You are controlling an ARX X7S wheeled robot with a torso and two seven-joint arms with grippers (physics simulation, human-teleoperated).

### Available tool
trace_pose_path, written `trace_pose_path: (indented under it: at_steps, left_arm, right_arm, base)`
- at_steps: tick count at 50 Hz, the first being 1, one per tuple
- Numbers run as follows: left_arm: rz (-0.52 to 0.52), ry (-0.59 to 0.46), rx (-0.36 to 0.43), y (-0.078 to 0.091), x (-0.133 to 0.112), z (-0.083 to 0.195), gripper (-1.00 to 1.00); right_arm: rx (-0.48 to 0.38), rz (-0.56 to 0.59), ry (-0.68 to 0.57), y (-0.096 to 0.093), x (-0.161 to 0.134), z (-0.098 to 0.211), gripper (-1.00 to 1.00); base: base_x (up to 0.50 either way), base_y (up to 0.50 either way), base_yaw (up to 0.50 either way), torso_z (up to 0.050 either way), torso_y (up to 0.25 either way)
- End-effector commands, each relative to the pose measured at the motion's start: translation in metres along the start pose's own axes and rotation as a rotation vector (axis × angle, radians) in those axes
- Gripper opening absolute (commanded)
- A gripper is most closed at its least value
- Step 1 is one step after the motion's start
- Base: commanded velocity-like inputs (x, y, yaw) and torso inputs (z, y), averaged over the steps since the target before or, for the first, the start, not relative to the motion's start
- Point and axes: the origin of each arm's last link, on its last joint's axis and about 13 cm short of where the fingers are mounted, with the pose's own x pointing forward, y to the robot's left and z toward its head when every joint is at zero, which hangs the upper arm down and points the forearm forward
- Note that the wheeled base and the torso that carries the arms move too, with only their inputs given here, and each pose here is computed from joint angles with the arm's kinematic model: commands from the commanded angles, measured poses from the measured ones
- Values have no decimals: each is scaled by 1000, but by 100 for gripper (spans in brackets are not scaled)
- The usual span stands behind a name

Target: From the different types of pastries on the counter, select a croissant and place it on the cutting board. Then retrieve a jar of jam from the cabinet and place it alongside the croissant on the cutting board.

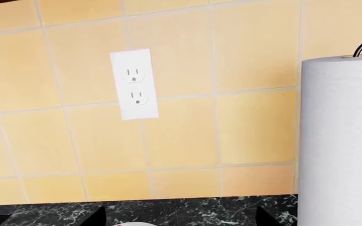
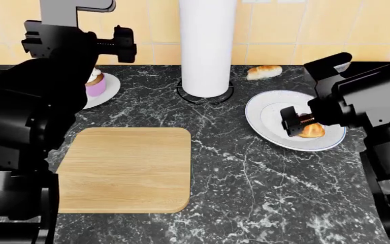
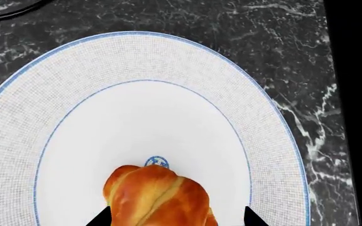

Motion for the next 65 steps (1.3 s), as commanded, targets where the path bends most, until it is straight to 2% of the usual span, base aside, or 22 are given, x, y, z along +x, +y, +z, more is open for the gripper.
trace_pose_path:
  at_steps: [1, 2, 6, 18, 32, 41, 46, 55, 65]
  left_arm:
    - [2, -1, 5, -1, 0, 1, 100]
    - [2, -1, 6, -1, 0, 1, 100]
    - [3, -1, 6, -1, -3, 3, 100]
    - [3, -5, 8, 0, -3, 3, 100]
    - [14, -19, 2, 3, -9, 11, 100]
    - [18, -26, -3, 6, -14, 17, 100]
    - [11, -29, 0, 5, -16, 18, 100]
    - [11, -23, -19, 6, -15, 19, 100]
    - [17, -25, -32, 9, -16, 21, 100]
  right_arm:
    - [-36, -27, 51, -3, 5, -10, 100]
    - [-74, 4, 70, 1, 9, -14, -100]
    - [-128, 58, 96, 7, 12, -19, -100]
    - [-150, 106, 42, 10, -5, -15, -100]
    - [-155, 75, -146, 11, -74, 10, -100]
    - [-156, 63, -205, 13, -94, 17, -100]
    - [-181, 97, -216, 26, -93, 20, -100]
    - [-315, 206, -248, 59, -101, 22, -100]
    - [-467, 289, -243, 105, -76, 27, -100]
  base:
    - [0, 0, 0, 0, 0]
    - [0, 0, 0, 0, 0]
    - [0, 0, 0, 0, 0]
    - [0, 0, 0, 0, 0]
    - [0, 0, 0, 0, 0]
    - [0, 0, 0, 0, 0]
    - [0, 0, 0, 0, 0]
    - [0, 0, 0, 0, 0]
    - [0, 0, 0, 0, 0]
